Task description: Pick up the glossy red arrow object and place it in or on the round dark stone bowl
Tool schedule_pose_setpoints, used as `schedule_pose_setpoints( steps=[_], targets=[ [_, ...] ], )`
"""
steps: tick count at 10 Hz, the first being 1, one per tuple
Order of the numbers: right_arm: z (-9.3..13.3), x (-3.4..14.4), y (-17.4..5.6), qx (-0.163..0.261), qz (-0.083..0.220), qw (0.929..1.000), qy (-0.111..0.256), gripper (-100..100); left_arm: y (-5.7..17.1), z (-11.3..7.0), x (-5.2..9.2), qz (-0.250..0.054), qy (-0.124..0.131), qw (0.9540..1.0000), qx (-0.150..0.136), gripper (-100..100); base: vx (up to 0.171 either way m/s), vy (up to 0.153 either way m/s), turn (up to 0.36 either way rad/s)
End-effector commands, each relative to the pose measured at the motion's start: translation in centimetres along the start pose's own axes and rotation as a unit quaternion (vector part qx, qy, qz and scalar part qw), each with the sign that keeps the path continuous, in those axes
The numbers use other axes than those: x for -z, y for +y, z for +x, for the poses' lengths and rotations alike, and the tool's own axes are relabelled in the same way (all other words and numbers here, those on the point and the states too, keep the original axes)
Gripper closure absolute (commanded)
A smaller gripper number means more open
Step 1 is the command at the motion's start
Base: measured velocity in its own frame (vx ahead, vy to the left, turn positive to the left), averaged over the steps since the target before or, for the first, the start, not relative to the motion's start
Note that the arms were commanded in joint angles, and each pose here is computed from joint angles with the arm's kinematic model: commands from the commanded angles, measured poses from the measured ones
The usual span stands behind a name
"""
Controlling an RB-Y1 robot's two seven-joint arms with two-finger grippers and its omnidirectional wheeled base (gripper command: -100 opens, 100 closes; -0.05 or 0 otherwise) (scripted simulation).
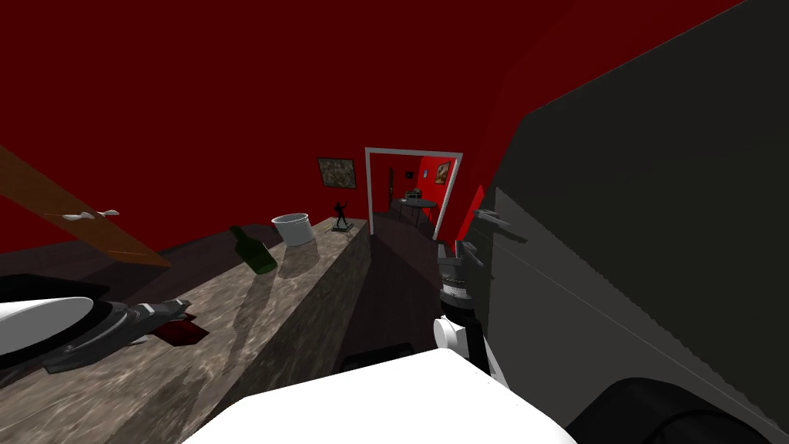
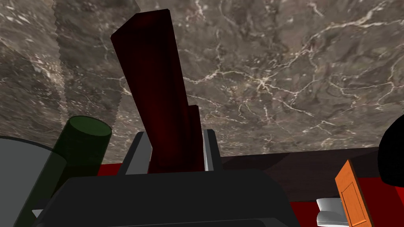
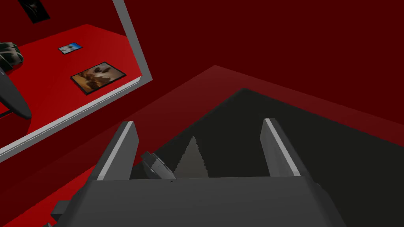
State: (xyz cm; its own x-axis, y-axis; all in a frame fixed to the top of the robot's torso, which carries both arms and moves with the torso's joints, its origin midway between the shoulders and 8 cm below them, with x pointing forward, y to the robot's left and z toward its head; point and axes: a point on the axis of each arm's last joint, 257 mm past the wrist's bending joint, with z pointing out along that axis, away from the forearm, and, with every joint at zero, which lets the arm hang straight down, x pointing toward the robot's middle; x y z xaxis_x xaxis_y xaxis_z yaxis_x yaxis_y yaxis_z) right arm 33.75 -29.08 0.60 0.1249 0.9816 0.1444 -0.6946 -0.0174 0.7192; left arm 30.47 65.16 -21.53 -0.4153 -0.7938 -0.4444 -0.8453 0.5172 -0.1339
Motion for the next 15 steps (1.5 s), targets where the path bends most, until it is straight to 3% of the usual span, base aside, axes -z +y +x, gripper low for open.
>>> schedule_pose_setpoints(
  steps=[1, 8, 9, 15],
  targets=[
    [0.0, 0.0, 0.0, 0.0, 0.0, 1.0, 0.0, 0, -0.4, -1.5, 0.1, 0.003, -0.012, 0.9999, -0.002, 100, -0.119, 0.017, -0.175],
    [0.0, 0.0, 0.0, 0.0, 0.0, 1.0, 0.0, 0, -2.8, -6.2, 1.4, 0.018, -0.047, 0.9987, -0.003, 100, -0.122, -0.004, -0.113],
    [0.0, 0.0, 0.0, 0.0, 0.0, 1.0, 0.0, 0, -2.7, -7.4, 1.7, 0.014, -0.054, 0.9984, -0.001, 100, -0.138, -0.009, -0.127],
    [0.0, 0.0, 0.0, 0.0, 0.0, 1.0, 0.0, 0, -2.8, -10.8, 2.9, 0.003, -0.073, 0.9973, 0.005, 100, -0.117, 0.005, -0.084]
  ],
)
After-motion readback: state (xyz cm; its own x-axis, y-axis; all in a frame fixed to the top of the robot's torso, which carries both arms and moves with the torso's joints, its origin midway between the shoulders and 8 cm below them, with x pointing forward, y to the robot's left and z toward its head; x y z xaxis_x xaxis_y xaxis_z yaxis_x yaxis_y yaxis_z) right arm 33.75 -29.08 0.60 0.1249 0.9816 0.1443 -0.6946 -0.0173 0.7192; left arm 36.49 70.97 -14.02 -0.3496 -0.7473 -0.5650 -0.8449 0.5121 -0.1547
